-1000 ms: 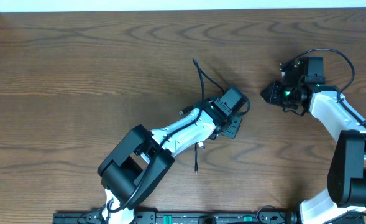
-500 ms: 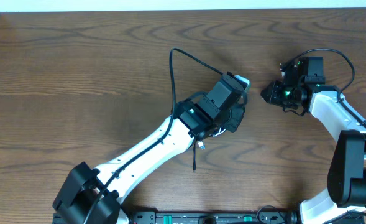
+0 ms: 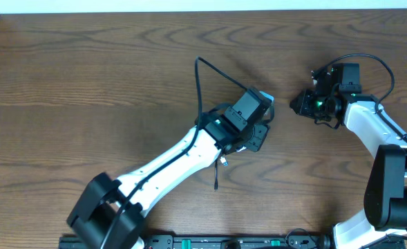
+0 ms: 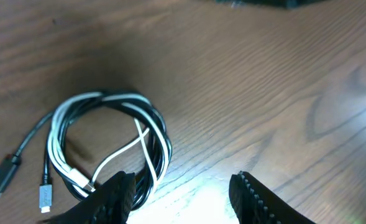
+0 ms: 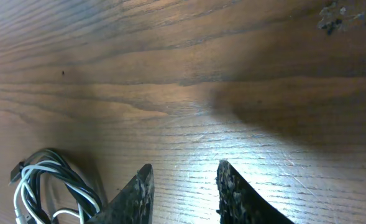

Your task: Untangle cables

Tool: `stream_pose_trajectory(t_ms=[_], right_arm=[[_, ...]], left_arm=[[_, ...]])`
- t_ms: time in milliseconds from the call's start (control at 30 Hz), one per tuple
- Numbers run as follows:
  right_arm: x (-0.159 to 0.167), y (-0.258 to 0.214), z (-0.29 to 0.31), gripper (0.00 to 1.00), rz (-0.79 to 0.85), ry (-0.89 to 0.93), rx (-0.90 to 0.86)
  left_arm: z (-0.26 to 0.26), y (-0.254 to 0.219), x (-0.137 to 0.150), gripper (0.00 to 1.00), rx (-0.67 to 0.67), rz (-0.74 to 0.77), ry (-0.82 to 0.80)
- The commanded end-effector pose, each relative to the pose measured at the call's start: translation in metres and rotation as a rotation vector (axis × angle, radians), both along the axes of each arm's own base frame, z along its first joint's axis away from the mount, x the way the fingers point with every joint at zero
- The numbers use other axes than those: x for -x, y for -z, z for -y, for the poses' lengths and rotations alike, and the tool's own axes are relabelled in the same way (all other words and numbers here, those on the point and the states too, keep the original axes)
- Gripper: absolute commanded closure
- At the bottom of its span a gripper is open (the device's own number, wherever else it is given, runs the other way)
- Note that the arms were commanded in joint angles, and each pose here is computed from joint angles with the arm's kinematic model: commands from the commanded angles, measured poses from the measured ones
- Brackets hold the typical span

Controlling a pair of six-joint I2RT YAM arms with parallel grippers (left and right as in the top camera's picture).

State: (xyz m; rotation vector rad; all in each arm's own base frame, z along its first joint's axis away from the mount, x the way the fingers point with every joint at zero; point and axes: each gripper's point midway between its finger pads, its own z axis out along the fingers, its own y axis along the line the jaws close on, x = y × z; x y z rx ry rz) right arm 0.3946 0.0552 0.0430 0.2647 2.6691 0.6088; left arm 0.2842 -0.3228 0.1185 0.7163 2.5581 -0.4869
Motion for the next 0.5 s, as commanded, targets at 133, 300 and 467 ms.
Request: stream_pose_trajectory(t_ms=[133, 300, 467], right_arm=[[-0.001, -0.003, -0.002, 0.69, 0.003, 0.003, -0.003], [-0.001, -0.003, -0.002, 0.69, 0.004, 0.003, -0.003], [0.000, -0.003, -0.002, 0.69, 0.003, 0.003, -0.003]], left_arm=[[-0.004, 0.048, 0.004, 0.47, -0.102, -0.075, 0.004], [-0.006, 0.060, 0.001, 0.47, -0.131, -0.079, -0.004], [-0.013, 0.060, -0.009, 0.66, -0.167, -0.030, -0.037]])
